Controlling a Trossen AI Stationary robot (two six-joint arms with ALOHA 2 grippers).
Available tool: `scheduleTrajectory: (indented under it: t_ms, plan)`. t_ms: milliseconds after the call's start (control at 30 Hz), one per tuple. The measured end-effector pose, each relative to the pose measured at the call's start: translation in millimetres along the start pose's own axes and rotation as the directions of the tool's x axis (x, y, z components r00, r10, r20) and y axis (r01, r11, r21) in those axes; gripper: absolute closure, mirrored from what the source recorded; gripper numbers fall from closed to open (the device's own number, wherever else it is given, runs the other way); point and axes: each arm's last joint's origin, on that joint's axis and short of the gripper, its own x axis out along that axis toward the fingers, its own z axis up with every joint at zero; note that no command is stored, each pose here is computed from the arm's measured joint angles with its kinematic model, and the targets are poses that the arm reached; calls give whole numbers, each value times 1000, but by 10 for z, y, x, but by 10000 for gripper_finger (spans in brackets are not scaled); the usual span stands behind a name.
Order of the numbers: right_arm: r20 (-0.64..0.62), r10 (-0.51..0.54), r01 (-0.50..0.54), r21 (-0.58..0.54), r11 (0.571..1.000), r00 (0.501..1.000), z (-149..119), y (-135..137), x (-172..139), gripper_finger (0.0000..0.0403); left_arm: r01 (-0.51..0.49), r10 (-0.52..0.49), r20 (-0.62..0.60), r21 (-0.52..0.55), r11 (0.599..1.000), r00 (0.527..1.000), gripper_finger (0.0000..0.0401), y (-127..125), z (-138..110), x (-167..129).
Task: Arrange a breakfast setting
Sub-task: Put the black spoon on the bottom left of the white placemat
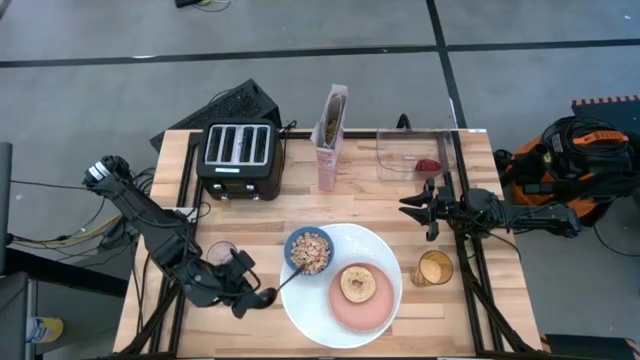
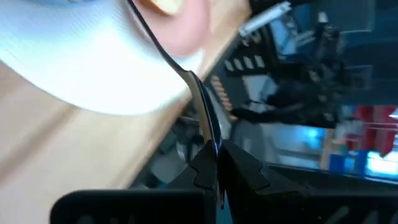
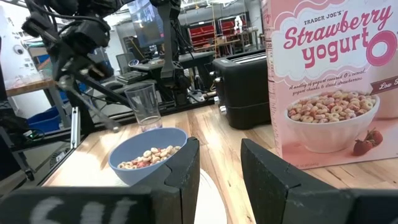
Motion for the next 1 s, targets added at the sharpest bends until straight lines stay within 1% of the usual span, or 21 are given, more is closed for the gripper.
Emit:
scheduleTrajectory:
  t_ms: [67, 133, 233, 300, 367, 433, 533, 600, 633, 700, 767, 900, 967, 1000]
  plan:
    - [0, 0, 0, 0, 1000, 1000, -1, 0, 0, 264, -40, 40, 15, 51, 998, 999, 397, 38, -6, 32]
    - [0, 1, -1, 0, 1000, 1000, -1, 0, 0, 264, -56, 56, 5, 124, 991, 998, 397, 54, -49, 82]
    - [0, 0, 0, 0, 1000, 1000, 0, 0, 0, 264, -64, 78, -54, 225, 972, 995, 397, 80, -160, 154]
    - [0, 0, 0, 0, 1000, 1000, 0, 0, 0, 264, -67, 100, -95, 301, 951, 990, 397, 108, -257, 205]
    - [0, 0, 0, 0, 1000, 1000, 0, 0, 0, 264, -57, 112, -120, 389, 920, 986, 397, 126, -330, 256]
    - [0, 1, -1, 0, 1000, 1000, -1, 0, 0, 264, -50, 125, -128, 475, 878, 984, 397, 147, -388, 296]
    - [0, 0, 0, 0, 1000, 1000, -1, 0, 0, 264, -40, 148, -127, 610, 791, 981, 397, 180, -439, 346]
    - [0, 0, 0, 0, 1000, 1000, 0, 0, 0, 264, -22, 146, -115, 706, 708, 983, 397, 183, -465, 362]
    - [0, 0, 0, 0, 1000, 1000, -1, 0, 0, 264, -5, 135, -111, 755, 656, 985, 397, 176, -476, 370]
    - [0, 0, 0, 0, 1000, 1000, 0, 0, 0, 264, 38, 111, -114, 847, 531, 987, 397, 155, -498, 371]
    - [0, 1, -1, 0, 1000, 1000, 0, 0, 0, 264, 57, 98, -106, 910, 411, 989, 397, 144, -500, 370]
    - [0, 0, 0, 0, 1000, 1000, -1, 0, 0, 264, 70, 93, -90, 979, 193, 992, 397, 139, -494, 372]
    - [0, 0, 0, 0, 1000, 1000, 0, 0, 0, 264, 69, 95, -76, 995, 73, 993, 397, 142, -488, 372]
    - [0, 1, -1, 0, 1000, 1000, -1, 0, 0, 264, 64, 95, -64, 998, 6, 993, 397, 143, -484, 373]
